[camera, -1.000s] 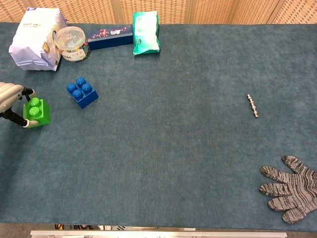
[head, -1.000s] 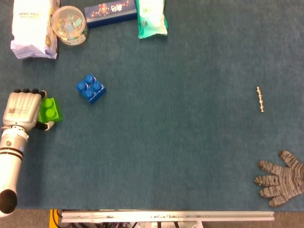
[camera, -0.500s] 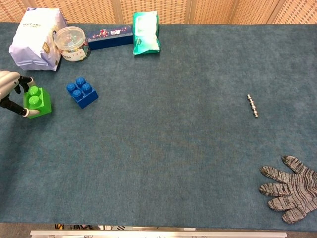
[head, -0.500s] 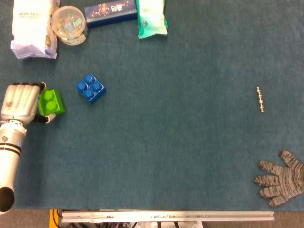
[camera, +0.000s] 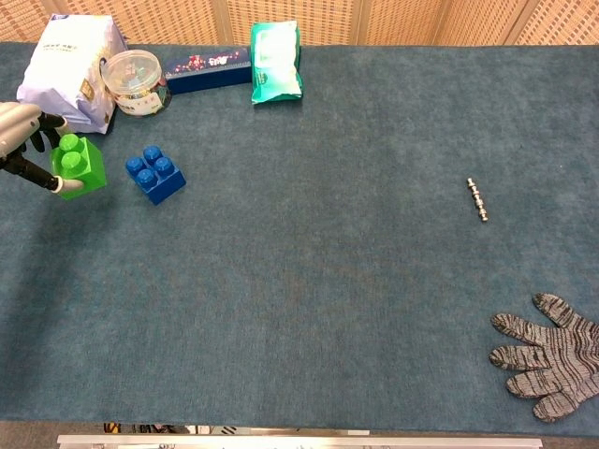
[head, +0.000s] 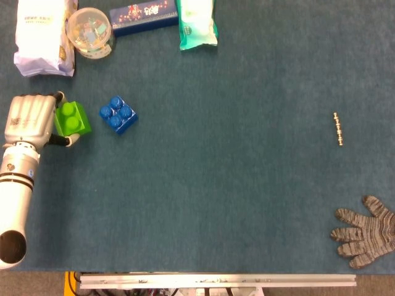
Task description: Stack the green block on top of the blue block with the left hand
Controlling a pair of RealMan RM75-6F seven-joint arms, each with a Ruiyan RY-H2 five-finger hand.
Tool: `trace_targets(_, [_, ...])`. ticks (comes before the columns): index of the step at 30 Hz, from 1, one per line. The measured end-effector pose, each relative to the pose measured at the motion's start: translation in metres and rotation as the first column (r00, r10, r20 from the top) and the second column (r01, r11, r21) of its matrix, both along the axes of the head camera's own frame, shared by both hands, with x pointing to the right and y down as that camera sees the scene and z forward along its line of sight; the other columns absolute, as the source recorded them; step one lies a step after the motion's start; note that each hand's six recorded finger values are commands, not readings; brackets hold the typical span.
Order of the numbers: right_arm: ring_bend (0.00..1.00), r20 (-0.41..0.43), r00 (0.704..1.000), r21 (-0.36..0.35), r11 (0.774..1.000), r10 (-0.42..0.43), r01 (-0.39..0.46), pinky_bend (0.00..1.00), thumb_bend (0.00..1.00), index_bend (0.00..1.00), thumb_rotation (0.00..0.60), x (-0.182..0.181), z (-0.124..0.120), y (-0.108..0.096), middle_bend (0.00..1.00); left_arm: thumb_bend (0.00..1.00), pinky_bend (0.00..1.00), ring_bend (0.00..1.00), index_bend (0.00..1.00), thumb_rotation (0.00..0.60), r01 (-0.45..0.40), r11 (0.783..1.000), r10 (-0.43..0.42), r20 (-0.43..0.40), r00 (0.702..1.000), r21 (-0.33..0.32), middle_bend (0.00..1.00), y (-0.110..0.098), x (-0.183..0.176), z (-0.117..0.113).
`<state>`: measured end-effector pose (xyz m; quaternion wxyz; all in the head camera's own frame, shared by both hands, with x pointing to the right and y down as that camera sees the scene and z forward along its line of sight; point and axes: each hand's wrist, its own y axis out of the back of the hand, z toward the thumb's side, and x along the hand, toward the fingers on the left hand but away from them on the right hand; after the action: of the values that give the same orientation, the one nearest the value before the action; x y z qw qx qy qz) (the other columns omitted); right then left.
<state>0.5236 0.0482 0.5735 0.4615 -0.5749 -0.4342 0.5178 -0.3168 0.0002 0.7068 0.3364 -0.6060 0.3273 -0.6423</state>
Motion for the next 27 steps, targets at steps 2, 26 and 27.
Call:
trace_targets(2, [0.27, 0.001, 1.000, -0.003, 1.000, -0.003, 0.003, 0.39, 0.22, 0.38, 0.600, 0.000, 0.001, -0.002, 0.38, 0.18, 0.37, 0.36, 0.45, 0.486, 0.014, 1.000, -0.014, -0.008, 1.000, 0.007, 0.41, -0.004, 0.003, -0.002])
trace_targets(26, [0.27, 0.001, 1.000, -0.015, 1.000, -0.001, 0.001, 0.39, 0.22, 0.38, 0.600, 0.000, 0.007, -0.005, 0.38, 0.21, 0.40, 0.31, 0.46, 0.599, -0.251, 0.967, 0.256, -0.134, 0.957, 0.048, 0.39, -0.021, 0.051, -0.012])
trace_targets(27, [0.27, -0.001, 1.000, -0.016, 1.000, 0.000, 0.000, 0.39, 0.22, 0.38, 0.600, 0.000, 0.007, -0.005, 0.38, 0.21, 0.40, 0.30, 0.46, 0.600, -0.266, 0.963, 0.271, -0.141, 0.952, 0.053, 0.39, -0.022, 0.052, -0.013])
